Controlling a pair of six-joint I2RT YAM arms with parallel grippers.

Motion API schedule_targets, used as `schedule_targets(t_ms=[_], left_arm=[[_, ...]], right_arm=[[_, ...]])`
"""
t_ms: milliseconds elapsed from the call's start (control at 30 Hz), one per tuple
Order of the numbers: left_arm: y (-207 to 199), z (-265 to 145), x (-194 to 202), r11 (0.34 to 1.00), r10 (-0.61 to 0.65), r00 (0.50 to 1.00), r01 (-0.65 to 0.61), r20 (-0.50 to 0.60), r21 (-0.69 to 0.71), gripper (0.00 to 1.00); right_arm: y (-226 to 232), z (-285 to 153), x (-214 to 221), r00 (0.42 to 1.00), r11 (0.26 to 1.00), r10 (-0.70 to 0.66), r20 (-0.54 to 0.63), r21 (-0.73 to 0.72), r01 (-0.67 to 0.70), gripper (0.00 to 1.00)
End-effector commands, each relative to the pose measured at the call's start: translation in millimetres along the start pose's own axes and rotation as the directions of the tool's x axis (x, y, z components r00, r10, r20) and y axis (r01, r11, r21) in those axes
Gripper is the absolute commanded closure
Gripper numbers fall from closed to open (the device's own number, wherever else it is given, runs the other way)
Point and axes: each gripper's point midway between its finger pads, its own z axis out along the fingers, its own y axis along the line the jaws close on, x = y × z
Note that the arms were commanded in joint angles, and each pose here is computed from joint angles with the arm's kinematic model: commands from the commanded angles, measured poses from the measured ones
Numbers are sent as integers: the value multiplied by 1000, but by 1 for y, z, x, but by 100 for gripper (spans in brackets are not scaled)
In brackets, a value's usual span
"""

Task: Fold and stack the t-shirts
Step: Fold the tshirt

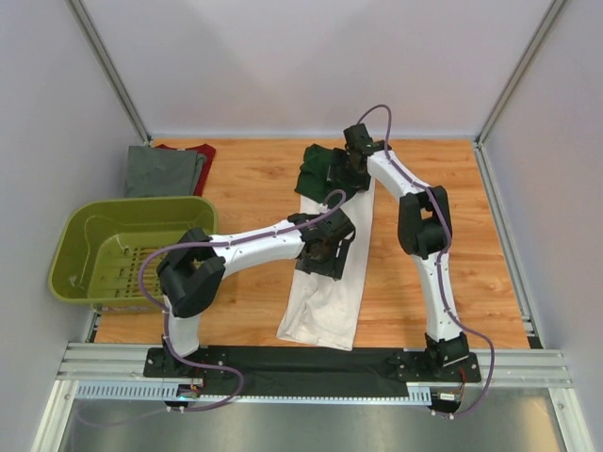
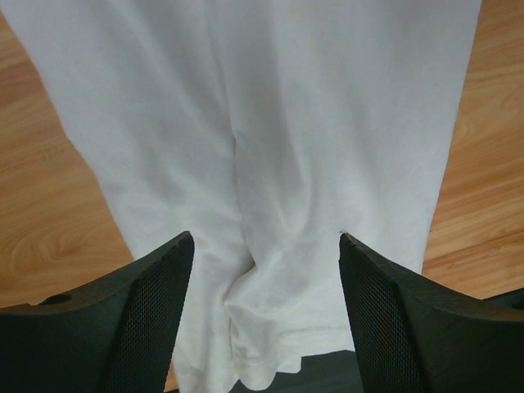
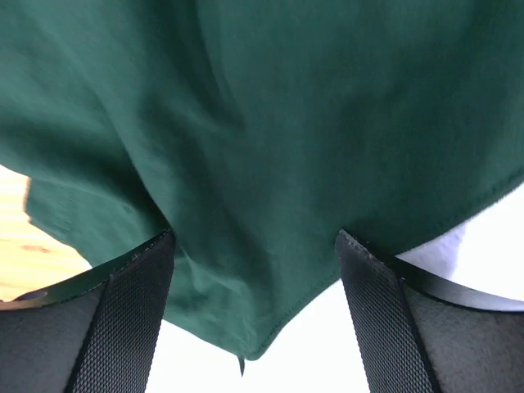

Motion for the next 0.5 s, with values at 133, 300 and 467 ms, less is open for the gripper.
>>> schedule_targets(t_ms=[133,300,467], left_arm=[[-20,24,13,999,-32,997,34,-65,36,22],[-29,31,12,998,4,995,2,-100,61,22],[-39,36,5,993,61,993,-51,-97,108,22]], right_arm=[[11,18,-30,997,1000,-2,80,-25,4,19],[24,31,-48,992,998,18,125,-67,-10,17],[33,50,-47,991,992,54,121,-118,-39,17]])
